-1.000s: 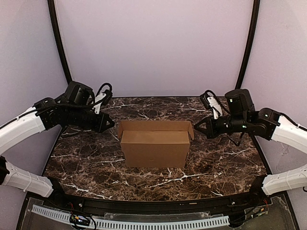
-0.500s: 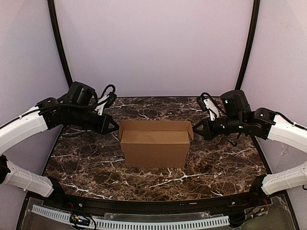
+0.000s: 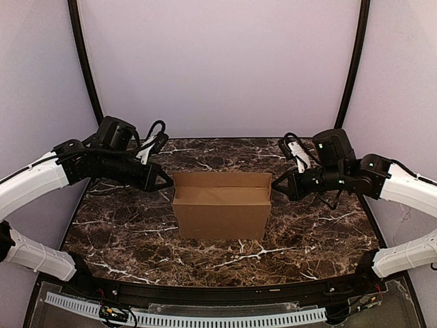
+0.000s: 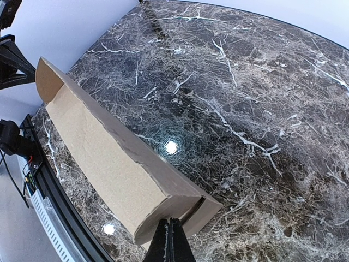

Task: Fold the paper box

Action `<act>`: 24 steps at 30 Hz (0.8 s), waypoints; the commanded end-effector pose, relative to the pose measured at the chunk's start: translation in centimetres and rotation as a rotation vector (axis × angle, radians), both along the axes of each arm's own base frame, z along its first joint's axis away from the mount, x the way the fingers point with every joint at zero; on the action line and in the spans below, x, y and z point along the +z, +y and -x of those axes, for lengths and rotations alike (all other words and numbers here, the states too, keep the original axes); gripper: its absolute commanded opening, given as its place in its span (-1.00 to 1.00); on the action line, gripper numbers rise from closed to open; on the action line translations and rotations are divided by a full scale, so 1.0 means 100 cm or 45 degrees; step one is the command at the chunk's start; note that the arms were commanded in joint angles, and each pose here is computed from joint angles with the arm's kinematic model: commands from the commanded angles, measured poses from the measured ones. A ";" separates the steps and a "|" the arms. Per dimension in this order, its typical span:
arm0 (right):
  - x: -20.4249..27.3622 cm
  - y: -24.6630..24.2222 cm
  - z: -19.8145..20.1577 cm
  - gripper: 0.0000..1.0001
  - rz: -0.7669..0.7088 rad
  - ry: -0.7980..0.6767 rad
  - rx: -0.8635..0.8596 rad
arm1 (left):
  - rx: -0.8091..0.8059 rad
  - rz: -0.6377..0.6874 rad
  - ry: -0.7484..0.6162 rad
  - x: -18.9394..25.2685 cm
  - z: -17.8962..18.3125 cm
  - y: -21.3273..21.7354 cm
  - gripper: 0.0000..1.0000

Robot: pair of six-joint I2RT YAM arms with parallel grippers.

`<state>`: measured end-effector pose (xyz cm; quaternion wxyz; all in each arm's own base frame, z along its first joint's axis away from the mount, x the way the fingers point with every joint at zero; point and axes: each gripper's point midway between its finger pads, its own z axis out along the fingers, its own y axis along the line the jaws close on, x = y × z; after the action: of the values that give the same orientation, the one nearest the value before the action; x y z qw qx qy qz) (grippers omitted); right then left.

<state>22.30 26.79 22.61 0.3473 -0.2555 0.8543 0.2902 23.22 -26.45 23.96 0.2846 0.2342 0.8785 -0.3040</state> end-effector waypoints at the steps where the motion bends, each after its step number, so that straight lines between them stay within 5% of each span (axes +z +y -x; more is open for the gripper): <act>1: 0.006 0.004 -0.001 -1.00 -0.027 -0.018 -0.006 | 0.001 -0.052 0.008 -0.010 0.003 0.006 -0.99; 24: -0.006 0.001 0.006 -1.00 -0.004 0.008 -0.027 | 0.031 -0.104 0.019 -0.022 0.009 0.019 -0.99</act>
<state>21.87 26.73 21.84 0.3412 -0.2478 0.8606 0.2856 22.97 -24.71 21.74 0.2754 0.2293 0.8964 -0.2607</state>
